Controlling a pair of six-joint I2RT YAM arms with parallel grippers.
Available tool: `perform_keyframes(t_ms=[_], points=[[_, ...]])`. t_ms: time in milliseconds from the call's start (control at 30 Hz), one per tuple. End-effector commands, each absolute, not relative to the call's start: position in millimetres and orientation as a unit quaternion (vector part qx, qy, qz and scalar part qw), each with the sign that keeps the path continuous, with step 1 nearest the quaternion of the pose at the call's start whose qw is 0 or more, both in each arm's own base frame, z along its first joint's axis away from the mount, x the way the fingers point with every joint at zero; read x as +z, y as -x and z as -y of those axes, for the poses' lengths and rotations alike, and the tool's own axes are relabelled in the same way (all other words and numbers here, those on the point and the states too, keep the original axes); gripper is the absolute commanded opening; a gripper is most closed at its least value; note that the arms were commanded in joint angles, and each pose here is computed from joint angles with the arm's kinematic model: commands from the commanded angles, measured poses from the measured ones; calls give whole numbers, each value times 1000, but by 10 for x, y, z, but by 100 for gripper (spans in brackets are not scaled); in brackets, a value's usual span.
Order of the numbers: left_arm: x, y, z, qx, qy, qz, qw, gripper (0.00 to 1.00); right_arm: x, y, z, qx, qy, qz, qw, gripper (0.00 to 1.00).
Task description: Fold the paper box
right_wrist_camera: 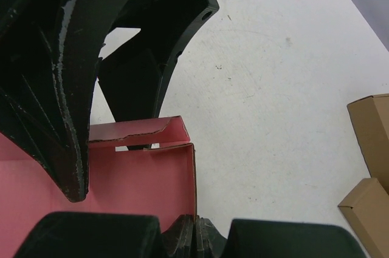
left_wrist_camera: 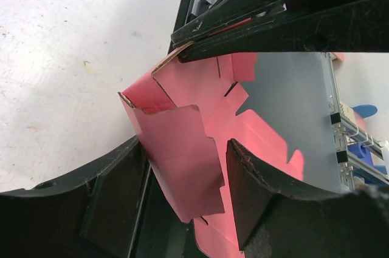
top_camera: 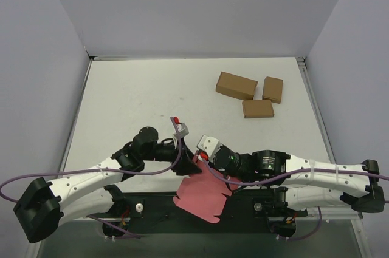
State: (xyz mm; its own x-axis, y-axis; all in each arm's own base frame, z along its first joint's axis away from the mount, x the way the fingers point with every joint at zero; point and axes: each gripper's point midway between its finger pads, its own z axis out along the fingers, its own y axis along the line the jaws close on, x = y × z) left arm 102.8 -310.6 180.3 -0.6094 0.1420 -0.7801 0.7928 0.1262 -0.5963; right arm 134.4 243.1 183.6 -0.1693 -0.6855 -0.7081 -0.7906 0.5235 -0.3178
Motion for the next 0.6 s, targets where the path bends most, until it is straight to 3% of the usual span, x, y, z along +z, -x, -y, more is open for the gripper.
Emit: perform_keyframes(t_ms=[0, 567], points=[[2138, -1100, 3118, -572, -346, -666, 330, 65, 1814, -1439, -2265, -2, 490, -760, 427, 0], [2186, -1293, 3137, -548, -318, -686, 357, 61, 1826, -1493, -2304, -31, 491, -755, 433, 0]])
